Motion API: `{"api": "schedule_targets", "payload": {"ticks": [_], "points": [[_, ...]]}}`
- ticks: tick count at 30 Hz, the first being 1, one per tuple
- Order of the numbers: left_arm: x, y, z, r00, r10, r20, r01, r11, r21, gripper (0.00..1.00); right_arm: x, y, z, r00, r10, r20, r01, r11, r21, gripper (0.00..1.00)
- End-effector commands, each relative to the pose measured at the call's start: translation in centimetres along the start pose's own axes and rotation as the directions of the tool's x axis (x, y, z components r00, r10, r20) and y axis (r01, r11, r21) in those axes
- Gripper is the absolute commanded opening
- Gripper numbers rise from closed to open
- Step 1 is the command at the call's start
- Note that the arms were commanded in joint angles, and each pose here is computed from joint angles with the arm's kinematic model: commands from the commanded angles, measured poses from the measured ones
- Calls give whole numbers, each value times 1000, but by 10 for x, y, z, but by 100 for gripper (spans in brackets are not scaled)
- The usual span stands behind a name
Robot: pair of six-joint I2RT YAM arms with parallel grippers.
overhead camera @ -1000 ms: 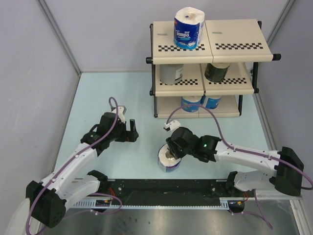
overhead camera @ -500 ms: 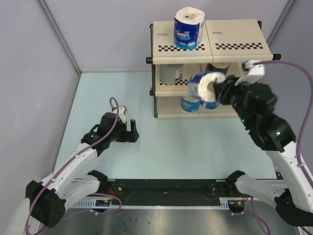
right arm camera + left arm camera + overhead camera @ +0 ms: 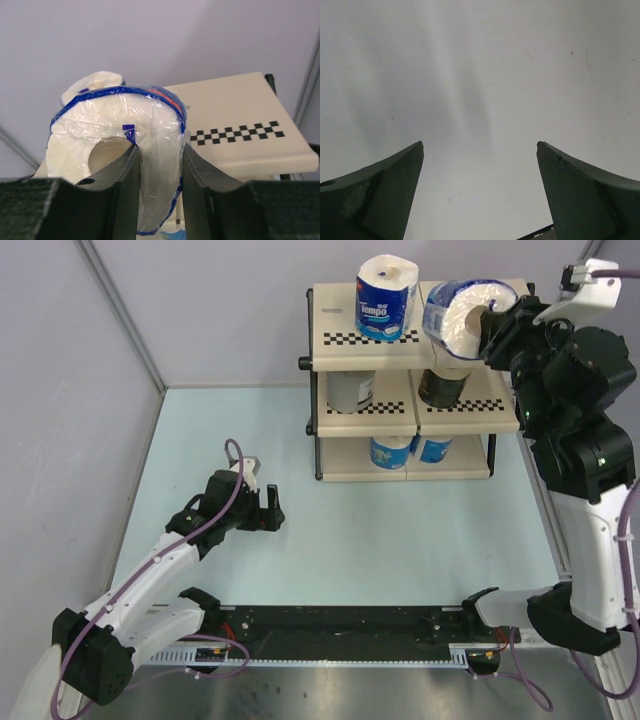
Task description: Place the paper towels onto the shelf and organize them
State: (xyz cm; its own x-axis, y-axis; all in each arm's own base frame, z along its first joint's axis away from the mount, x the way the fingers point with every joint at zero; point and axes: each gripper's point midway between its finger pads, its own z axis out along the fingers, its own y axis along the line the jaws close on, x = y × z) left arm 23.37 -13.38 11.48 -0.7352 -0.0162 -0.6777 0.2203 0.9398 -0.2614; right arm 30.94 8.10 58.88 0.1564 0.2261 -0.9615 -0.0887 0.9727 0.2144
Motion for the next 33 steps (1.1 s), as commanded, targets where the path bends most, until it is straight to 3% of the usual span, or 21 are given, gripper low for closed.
{"api": "schedule_targets", "payload": {"ticks": [1, 9, 28, 33], "points": [[-22, -9, -11, 997, -15, 74, 14, 1000, 22, 100, -33, -23, 18, 995, 8, 102, -15, 997, 71, 15], [-42, -16, -28, 989, -19, 147, 13, 999, 43, 100, -12, -42, 66, 999, 36, 18, -37, 997, 63, 14], [-66, -28, -58, 966, -31, 255, 5, 995, 101, 100, 11, -44, 70, 998, 13, -58, -11, 1000, 27, 15], [-65, -30, -60, 966, -40, 256, 12, 994, 110, 100, 15, -45, 73, 998, 9, -70, -7, 1000, 23, 21]]}}
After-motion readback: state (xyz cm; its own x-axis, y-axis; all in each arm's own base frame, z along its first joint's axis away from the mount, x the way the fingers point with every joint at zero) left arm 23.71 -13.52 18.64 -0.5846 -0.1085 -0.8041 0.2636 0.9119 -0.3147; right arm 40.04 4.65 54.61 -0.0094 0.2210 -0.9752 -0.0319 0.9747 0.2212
